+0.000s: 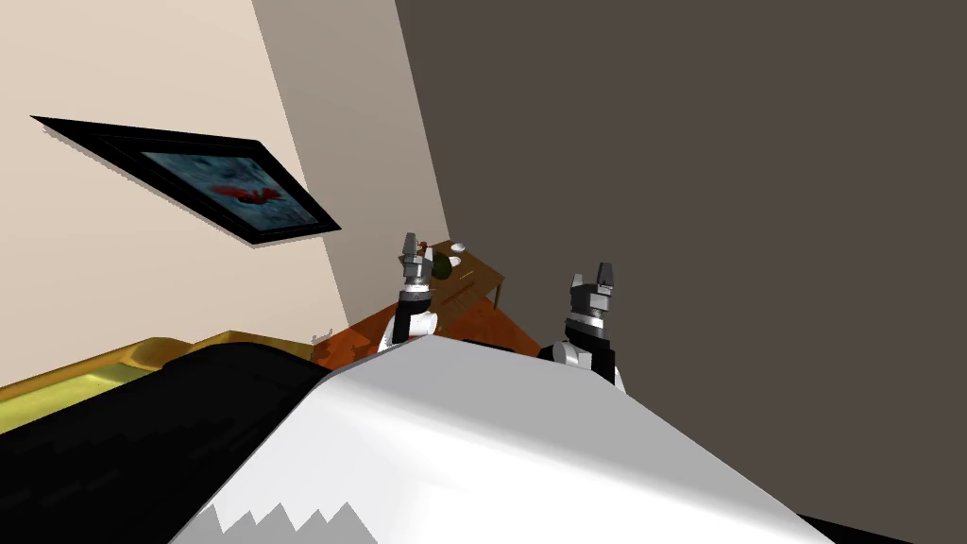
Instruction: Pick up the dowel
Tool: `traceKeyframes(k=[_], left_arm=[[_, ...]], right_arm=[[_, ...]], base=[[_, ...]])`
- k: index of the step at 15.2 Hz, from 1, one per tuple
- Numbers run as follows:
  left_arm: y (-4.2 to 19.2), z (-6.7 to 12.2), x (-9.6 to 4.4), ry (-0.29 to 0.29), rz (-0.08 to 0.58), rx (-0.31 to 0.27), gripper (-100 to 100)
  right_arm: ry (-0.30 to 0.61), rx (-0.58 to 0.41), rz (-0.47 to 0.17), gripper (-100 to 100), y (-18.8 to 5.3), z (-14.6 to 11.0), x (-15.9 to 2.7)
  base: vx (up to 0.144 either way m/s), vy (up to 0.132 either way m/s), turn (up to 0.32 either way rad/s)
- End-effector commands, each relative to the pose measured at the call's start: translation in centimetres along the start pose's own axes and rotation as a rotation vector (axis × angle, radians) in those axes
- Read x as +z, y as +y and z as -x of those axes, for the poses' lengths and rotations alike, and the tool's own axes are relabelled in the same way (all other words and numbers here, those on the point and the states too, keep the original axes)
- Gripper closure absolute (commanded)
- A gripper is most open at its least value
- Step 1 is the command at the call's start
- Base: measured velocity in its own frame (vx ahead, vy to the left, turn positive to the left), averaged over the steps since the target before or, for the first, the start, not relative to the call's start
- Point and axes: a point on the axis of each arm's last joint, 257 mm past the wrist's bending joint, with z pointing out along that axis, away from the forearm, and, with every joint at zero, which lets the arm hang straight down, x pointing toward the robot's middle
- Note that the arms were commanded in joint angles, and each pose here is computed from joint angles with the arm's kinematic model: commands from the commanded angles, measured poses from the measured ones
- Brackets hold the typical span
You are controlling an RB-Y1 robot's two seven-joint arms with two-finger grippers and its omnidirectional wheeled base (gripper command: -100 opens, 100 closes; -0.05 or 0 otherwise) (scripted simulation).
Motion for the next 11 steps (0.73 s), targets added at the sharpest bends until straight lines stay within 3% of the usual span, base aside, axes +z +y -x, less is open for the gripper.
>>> traceKeyframes(k=[1,7,9,11], left_arm=[[0.7,-0.3,0.0,0.028,0.014,0.008,-100],[5.2,-1.0,0.0,0.111,0.106,0.026,-100],[8.5,-0.8,0.0,0.141,0.178,0.033,-100],[10.3,-0.5,0.0,0.151,0.219,0.036,-100]], right_arm=[[0.000,0.000,0.000,0,0.0,0.0,0.0],[0.000,0.000,0.000,0,0.0,0.0,0.0],[0.000,0.000,0.000,0,0.0,0.0,0.0],[0.000,0.000,0.000,0,0.0,0.0,0.0]], base=[[0.003,-0.004,-0.015],[0.013,-0.012,-0.035],[0.020,-0.020,-0.052],[0.023,-0.019,-0.042]])
